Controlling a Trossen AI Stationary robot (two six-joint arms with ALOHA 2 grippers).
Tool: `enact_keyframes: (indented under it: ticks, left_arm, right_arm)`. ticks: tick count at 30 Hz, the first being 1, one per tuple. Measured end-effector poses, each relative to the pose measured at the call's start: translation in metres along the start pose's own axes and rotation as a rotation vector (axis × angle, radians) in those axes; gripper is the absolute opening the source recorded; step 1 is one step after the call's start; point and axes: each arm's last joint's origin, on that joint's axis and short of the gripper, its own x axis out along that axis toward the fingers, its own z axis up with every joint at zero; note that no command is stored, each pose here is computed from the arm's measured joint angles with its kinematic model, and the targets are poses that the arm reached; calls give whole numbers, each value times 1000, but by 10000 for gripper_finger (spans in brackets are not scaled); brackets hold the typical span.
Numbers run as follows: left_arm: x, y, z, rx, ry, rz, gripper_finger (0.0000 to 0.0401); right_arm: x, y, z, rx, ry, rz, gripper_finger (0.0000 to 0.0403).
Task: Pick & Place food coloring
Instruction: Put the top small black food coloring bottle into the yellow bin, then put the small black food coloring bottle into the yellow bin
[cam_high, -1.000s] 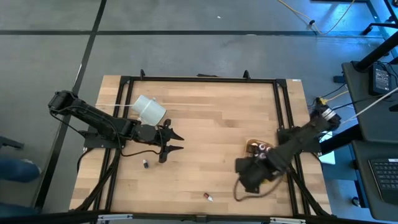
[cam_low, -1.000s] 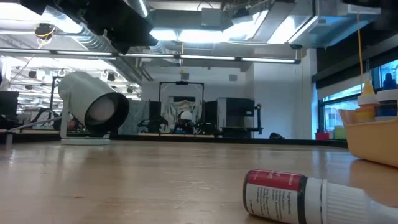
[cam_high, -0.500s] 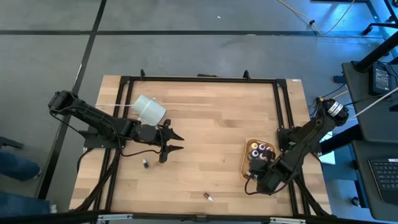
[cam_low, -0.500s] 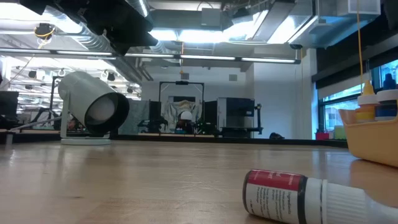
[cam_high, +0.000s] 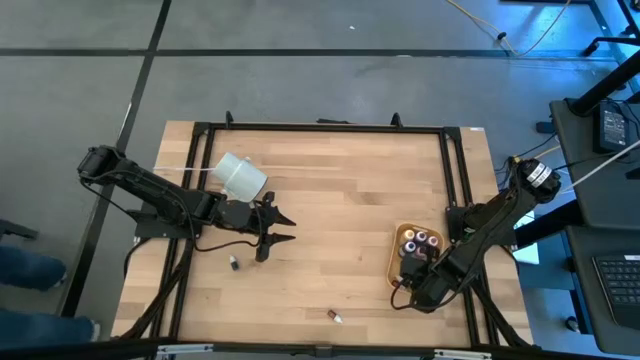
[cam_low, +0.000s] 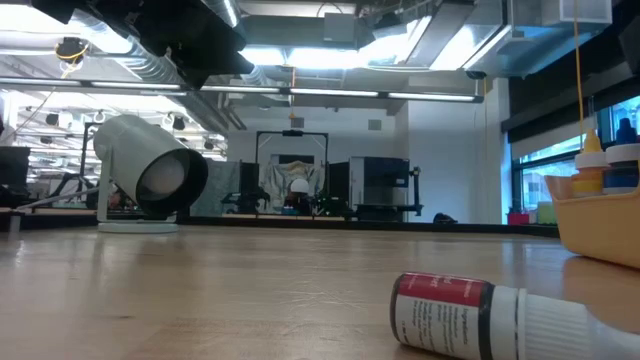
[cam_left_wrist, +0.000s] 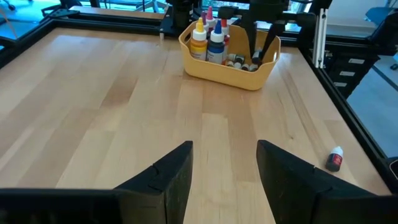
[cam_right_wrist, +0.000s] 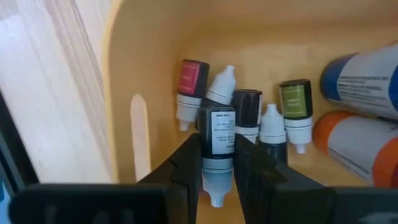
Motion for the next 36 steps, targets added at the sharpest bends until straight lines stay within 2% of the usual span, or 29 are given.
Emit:
enact_keyframes:
  ticks: [4,12,17,23,25,28,31,34,36]
  left_arm:
    - [0,0,0,0,0,0,170]
    - [0,0,0,1,0,0,171]
    - [0,0,0,2,0,-1,168]
    - [-3,-5,9,-28,52,-114,167]
    - [-5,-7,13,-27,111,-129,169]
    - [-10,-9,16,-25,237,-95,171]
    - [-19,-8,11,13,414,-60,169]
    - [-28,-9,1,38,580,-101,167]
    - [-33,-11,-6,-26,679,-120,167]
  right_arm:
    - [0,0,0,-1,7,3,86]
    - [0,0,-1,-3,11,-3,133]
    - [-2,-2,-2,-4,46,1,147]
    - [-29,-5,2,-29,35,-20,149]
    - [-39,-6,6,-38,-1,-23,149]
    - [-49,-8,15,-61,-154,-57,149]
    - [-51,-9,29,-96,-272,-90,149]
    - [-51,-10,46,-164,-316,-60,149]
    - [-51,-10,59,-214,-365,-32,149]
